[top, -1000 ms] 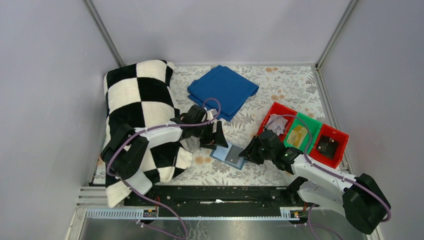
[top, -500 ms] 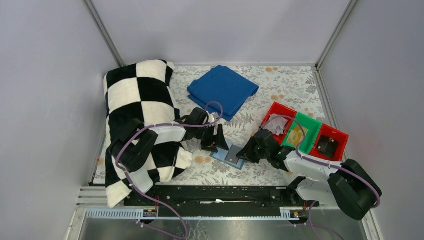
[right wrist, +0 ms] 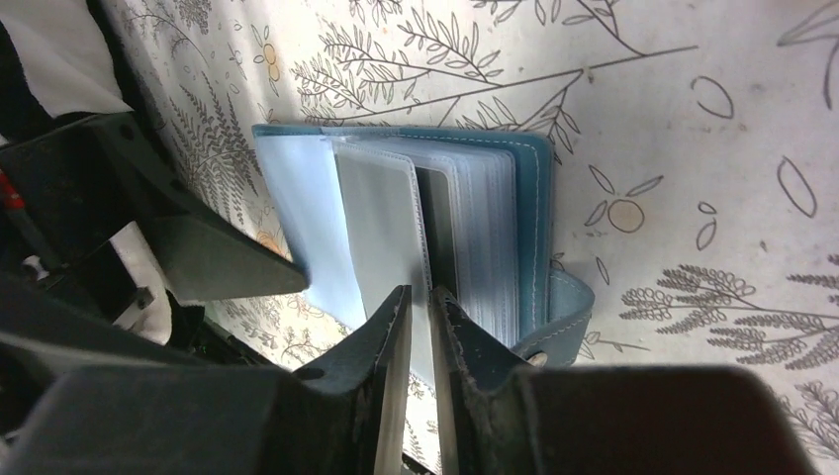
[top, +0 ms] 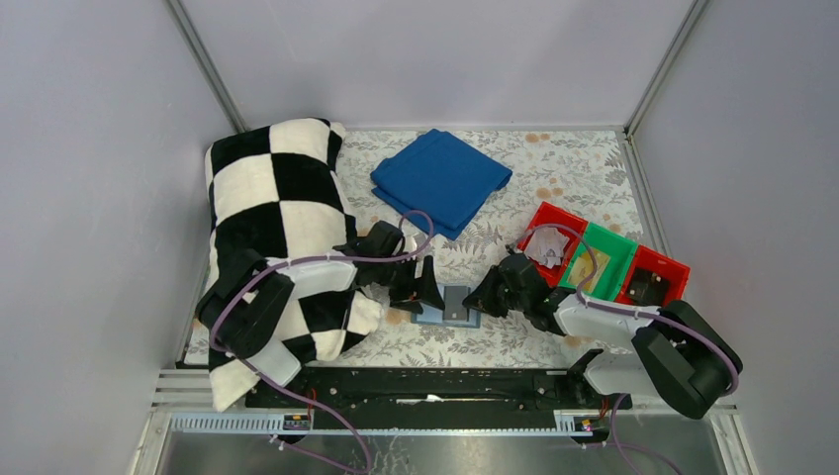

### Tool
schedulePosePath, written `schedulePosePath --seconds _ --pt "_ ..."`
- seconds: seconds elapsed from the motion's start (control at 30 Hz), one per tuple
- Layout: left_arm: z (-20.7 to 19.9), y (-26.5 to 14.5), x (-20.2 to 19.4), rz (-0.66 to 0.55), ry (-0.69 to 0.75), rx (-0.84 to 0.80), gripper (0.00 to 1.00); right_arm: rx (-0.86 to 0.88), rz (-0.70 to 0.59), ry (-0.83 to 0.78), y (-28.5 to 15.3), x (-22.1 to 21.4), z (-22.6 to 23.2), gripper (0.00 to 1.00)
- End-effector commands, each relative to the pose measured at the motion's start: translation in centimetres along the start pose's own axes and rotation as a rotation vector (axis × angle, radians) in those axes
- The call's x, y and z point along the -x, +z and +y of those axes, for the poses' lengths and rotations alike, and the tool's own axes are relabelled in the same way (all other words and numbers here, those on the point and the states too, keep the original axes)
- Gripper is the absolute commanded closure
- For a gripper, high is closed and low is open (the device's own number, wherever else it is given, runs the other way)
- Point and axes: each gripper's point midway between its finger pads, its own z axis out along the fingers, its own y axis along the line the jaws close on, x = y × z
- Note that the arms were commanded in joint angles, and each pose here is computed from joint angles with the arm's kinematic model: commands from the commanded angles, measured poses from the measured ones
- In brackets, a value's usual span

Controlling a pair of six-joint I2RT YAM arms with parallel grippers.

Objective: Take the credit cards out of the card holder
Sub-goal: Remove the credit card from the card holder.

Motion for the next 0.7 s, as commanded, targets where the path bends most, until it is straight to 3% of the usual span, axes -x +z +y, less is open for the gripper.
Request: schedulePosePath --seconds 0.0,0.23,0.43,0.67 --pt "-2.9 -2.0 2.0 -0.075 0.093 0.003 0.22 -0.164 0.000 -0.084 0.6 -0.4 -4.1 0.79" --pt "-6.3 -1.9 3.8 -0.123 0.088 -0.128 0.22 -0.144 0.017 -0.082 0.6 -0.6 -3.5 0.80" --pt "-4.0 -0.1 3.9 -0.121 0.028 -0.085 0.24 -0.029 0.038 -0.053 0.3 -1.0 -1.4 0.75" --pt "-5.1 -2.8 3.9 -0.164 0.060 -0.037 0.23 0.108 0.068 -0.064 0.2 -1.0 2.2 0.74"
